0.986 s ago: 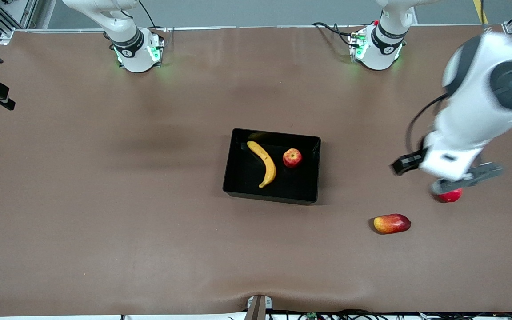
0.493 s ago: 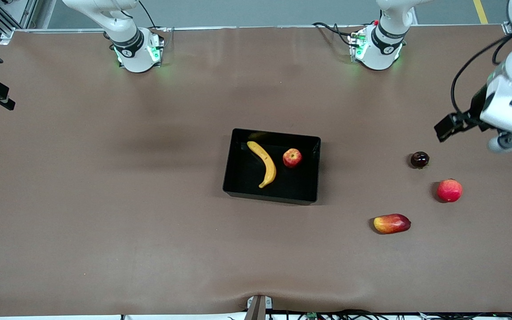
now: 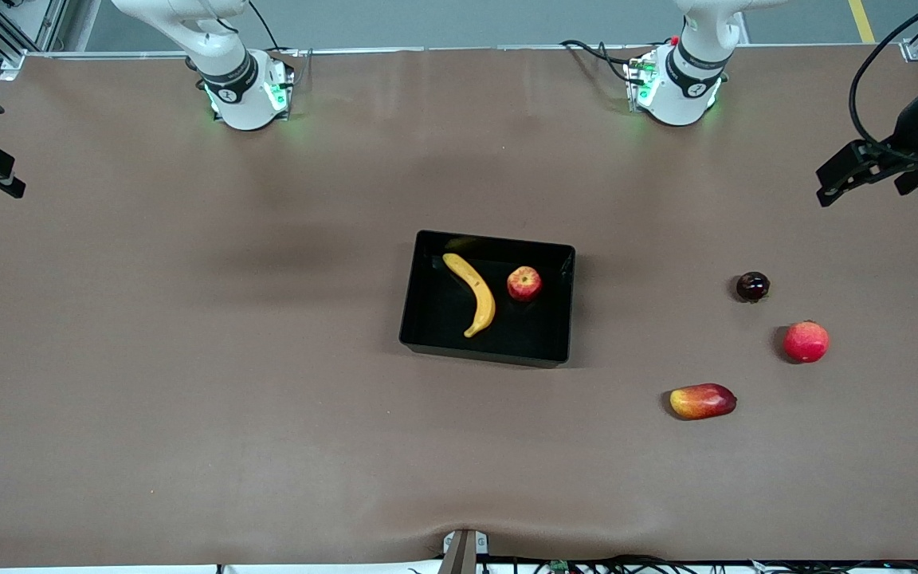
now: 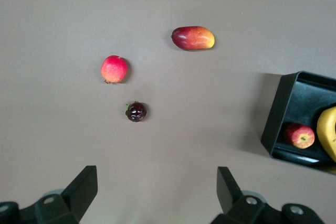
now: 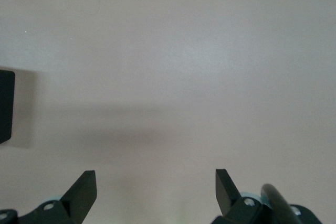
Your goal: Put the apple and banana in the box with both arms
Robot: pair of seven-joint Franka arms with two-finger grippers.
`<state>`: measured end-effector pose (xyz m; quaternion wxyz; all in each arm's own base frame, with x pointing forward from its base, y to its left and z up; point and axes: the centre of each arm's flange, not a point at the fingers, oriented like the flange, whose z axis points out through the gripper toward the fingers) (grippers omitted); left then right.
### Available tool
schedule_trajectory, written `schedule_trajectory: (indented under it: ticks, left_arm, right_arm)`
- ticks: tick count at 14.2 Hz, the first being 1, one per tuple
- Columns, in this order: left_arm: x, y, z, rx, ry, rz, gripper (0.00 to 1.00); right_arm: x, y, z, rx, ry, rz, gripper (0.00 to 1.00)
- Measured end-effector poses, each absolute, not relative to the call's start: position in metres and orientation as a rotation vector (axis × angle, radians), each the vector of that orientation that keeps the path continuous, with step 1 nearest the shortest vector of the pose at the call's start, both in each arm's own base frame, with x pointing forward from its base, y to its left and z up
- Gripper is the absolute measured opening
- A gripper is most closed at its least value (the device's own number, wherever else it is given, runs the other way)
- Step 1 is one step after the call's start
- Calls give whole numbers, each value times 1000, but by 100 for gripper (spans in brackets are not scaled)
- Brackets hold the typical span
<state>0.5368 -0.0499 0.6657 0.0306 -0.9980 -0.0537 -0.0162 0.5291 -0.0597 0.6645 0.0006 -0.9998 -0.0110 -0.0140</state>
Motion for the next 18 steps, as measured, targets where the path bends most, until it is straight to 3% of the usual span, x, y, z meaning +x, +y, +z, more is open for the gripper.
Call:
schedule_trajectory:
  ticks: [18]
  left_arm:
    - [525,-50,672,-3109,-160,-43,100]
  right_arm:
    - [531,-84,679,-3148,37,-164,100]
